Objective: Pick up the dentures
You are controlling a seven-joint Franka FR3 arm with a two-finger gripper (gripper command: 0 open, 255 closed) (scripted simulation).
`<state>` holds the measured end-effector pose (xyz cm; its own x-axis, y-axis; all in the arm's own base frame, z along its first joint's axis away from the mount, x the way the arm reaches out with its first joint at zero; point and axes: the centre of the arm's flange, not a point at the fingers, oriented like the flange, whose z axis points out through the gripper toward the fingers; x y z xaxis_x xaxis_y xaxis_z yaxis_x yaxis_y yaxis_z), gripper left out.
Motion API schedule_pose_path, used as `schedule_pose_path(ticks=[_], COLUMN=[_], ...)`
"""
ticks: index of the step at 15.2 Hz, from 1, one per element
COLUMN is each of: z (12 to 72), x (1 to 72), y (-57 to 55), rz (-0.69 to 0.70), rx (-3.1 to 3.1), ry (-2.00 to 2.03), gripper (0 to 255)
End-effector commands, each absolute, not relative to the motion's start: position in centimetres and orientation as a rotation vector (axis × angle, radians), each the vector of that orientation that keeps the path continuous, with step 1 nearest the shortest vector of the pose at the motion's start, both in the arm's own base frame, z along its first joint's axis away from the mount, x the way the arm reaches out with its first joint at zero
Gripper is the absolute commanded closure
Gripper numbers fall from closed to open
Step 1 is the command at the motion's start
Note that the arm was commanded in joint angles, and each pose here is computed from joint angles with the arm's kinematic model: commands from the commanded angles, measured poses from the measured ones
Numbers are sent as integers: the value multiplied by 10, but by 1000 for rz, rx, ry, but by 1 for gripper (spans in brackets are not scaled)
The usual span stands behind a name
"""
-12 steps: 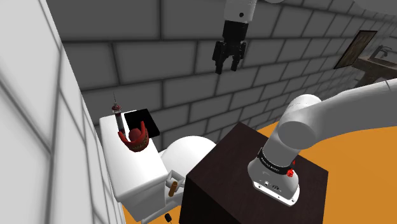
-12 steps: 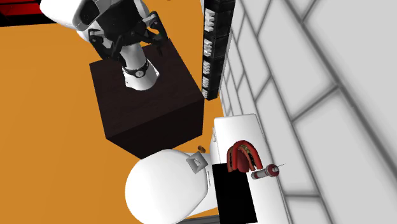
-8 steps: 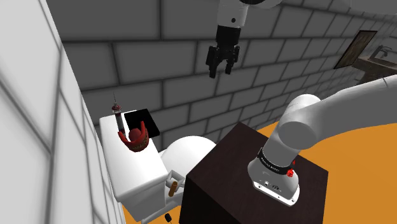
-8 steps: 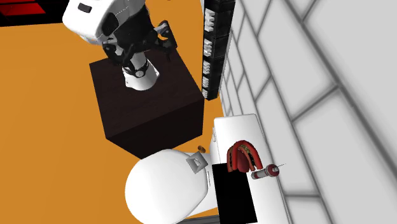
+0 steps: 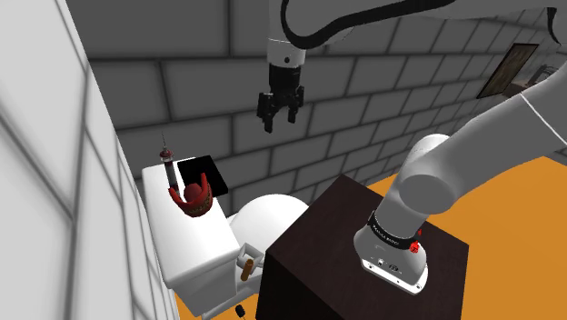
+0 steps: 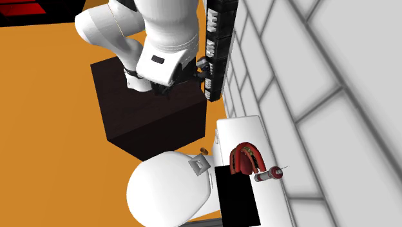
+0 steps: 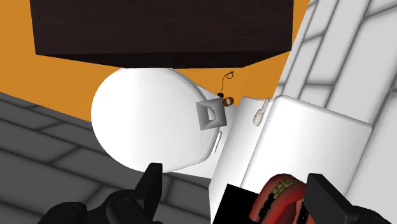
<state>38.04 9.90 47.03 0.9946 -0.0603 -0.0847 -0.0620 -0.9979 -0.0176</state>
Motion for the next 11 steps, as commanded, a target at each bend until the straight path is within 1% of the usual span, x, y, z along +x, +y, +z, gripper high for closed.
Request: schedule_pose_path(ticks=[1, 11], z=[453, 365], x=[394, 463], y=[117, 197], rz=[125, 107], rx=[-3131, -3201], ry=[73, -41], gripper=[0, 0])
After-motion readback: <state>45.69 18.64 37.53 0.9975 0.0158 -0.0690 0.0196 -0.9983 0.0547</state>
